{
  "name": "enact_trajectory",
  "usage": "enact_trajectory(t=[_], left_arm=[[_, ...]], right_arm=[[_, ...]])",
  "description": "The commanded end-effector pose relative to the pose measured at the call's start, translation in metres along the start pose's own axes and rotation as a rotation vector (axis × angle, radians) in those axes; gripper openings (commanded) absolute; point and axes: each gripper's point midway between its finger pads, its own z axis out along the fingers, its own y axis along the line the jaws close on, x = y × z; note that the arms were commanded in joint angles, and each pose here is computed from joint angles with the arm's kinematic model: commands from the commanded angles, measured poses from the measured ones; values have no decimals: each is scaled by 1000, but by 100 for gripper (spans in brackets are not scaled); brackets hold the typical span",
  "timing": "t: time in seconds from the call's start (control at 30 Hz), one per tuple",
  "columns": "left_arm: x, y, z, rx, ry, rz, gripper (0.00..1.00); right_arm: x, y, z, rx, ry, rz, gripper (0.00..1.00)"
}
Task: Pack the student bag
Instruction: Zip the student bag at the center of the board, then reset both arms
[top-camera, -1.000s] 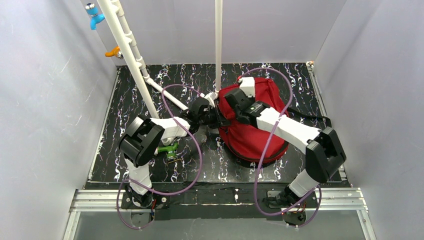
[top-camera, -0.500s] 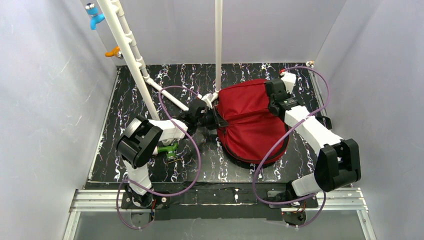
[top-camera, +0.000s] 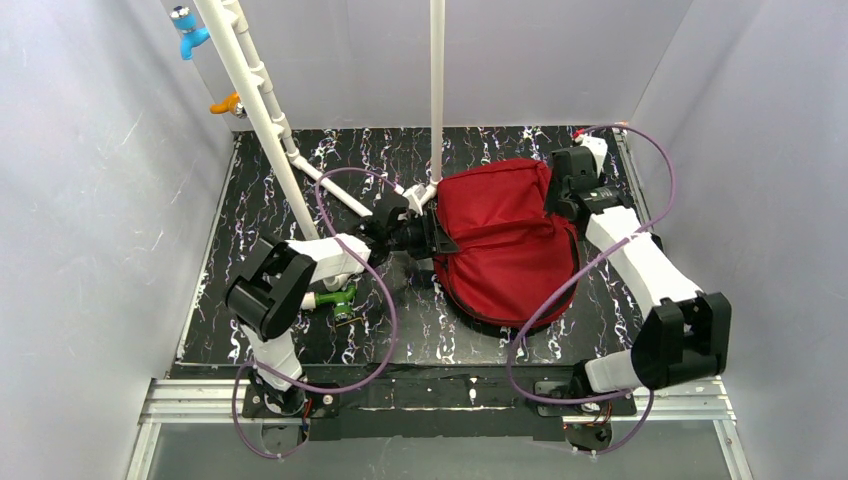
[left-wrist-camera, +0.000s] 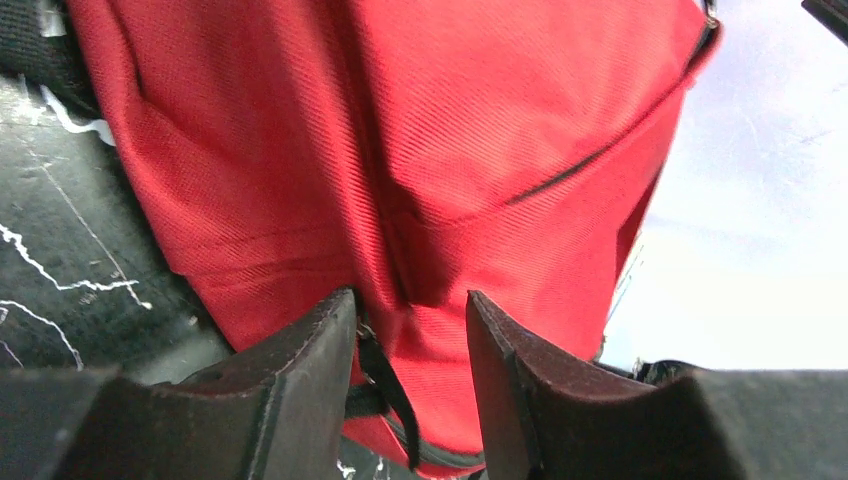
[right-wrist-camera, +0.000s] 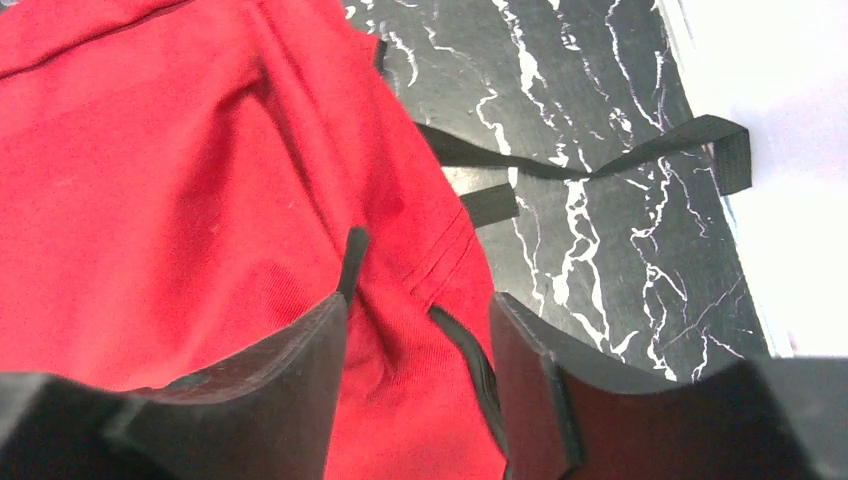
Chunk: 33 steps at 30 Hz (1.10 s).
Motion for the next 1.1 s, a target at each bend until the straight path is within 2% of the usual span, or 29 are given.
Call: enact_trajectory(t=[0.0, 0.13, 0.23, 0.33, 0.47, 0.63, 0.77, 0.83, 0.87, 0.93, 1.07], left_arm=[[-20, -65, -39, 142, -12, 118, 44], [-6, -119, -73, 277, 17, 257, 47], [-1, -160, -114, 365, -6, 385, 49], [2, -196, -165, 427, -62, 530, 58], [-6, -229, -242, 420, -199, 710, 65], [-29, -241, -333, 322, -494, 878, 82], [-46, -240, -404, 203, -722, 945, 85], [-63, -227, -466, 65, -944, 911, 87], [-65, -224, -488, 30, -1011, 930, 88], [-67, -219, -511, -19, -1076, 923, 89], [-70, -217, -526, -55, -1115, 920, 90]], right_arm=[[-34, 5, -56, -156, -77, -9, 66], [-50, 46, -110, -508, -157, -50, 97], [-63, 67, -156, -732, -218, -43, 99], [-76, 63, -183, -778, -283, 1, 98], [-97, 36, -207, -711, -395, 54, 98], [-119, -10, -232, -554, -526, 136, 98], [-134, -38, -261, -495, -601, 162, 98], [-146, -75, -295, -417, -703, 227, 98], [-149, -91, -305, -373, -734, 260, 98], [-153, -107, -320, -336, -768, 270, 98], [-153, -120, -329, -306, -781, 295, 98]])
